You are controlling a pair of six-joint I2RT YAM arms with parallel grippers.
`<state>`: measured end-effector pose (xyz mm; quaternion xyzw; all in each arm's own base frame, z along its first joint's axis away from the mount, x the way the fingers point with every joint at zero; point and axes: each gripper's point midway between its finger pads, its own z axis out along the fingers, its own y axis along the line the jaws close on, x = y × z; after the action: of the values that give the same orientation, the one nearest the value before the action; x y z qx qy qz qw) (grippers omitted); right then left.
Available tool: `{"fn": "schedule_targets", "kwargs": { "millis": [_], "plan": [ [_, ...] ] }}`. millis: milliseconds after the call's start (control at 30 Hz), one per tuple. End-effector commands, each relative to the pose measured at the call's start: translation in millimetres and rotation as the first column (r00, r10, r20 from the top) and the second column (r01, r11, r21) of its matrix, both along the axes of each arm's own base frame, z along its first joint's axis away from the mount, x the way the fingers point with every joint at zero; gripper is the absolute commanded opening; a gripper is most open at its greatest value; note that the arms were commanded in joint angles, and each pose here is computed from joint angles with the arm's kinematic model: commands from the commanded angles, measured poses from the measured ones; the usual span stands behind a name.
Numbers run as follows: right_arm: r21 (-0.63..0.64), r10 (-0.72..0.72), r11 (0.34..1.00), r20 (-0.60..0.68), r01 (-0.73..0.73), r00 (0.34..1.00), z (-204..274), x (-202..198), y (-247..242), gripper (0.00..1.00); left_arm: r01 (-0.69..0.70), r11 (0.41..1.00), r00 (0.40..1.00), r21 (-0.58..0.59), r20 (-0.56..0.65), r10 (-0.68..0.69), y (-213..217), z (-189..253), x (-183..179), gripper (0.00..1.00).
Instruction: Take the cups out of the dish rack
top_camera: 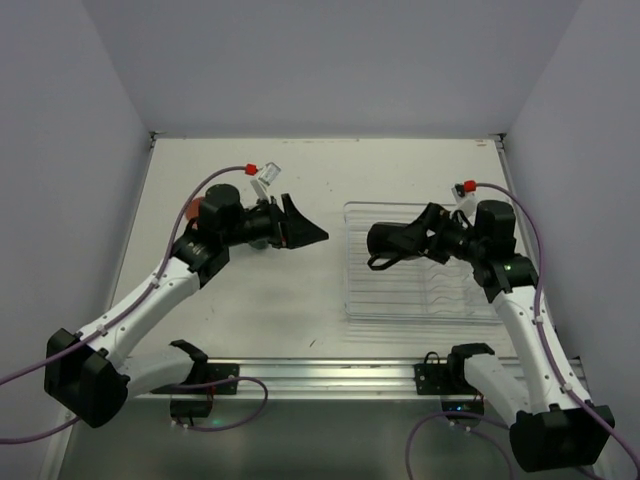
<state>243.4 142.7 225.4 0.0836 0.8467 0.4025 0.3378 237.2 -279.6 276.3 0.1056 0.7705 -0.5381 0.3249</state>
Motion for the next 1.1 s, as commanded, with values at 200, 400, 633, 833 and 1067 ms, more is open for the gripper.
{"fn": "schedule_targets", "kwargs": {
  "millis": [200,400,633,833,1067],
  "plan": [
    [0.104,0.081,0.988,0.283,-0.115,0.956,64.7,8.1,17.3,0.00,0.078,0.959,0.978,-0.273,-0.165,-0.127,-8.9,16.7,-32.9,0.85],
    [0.151,0.086,0.977,0.377,-0.153,0.922,77.2,5.8,22.5,0.00,0.067,0.903,0.940,-0.425,-0.277,-0.200,-17.5,15.5,-49.5,0.84],
    [0.150,0.075,0.974,0.502,-0.172,0.862,99.9,-2.2,21.9,0.00,0.069,0.868,0.898,-0.491,-0.349,-0.269,-47.0,18.2,-63.3,0.80],
    [0.154,0.085,0.967,0.551,-0.201,0.830,111.3,-11.7,23.5,0.00,0.070,0.865,0.893,-0.497,-0.355,-0.276,-62.4,22.5,-60.0,0.77],
    [0.177,0.100,0.953,0.579,-0.244,0.809,123.1,-18.8,27.4,0.00,0.088,0.842,0.884,-0.533,-0.348,-0.313,-74.8,31.0,-63.2,0.73]
  ]
}}
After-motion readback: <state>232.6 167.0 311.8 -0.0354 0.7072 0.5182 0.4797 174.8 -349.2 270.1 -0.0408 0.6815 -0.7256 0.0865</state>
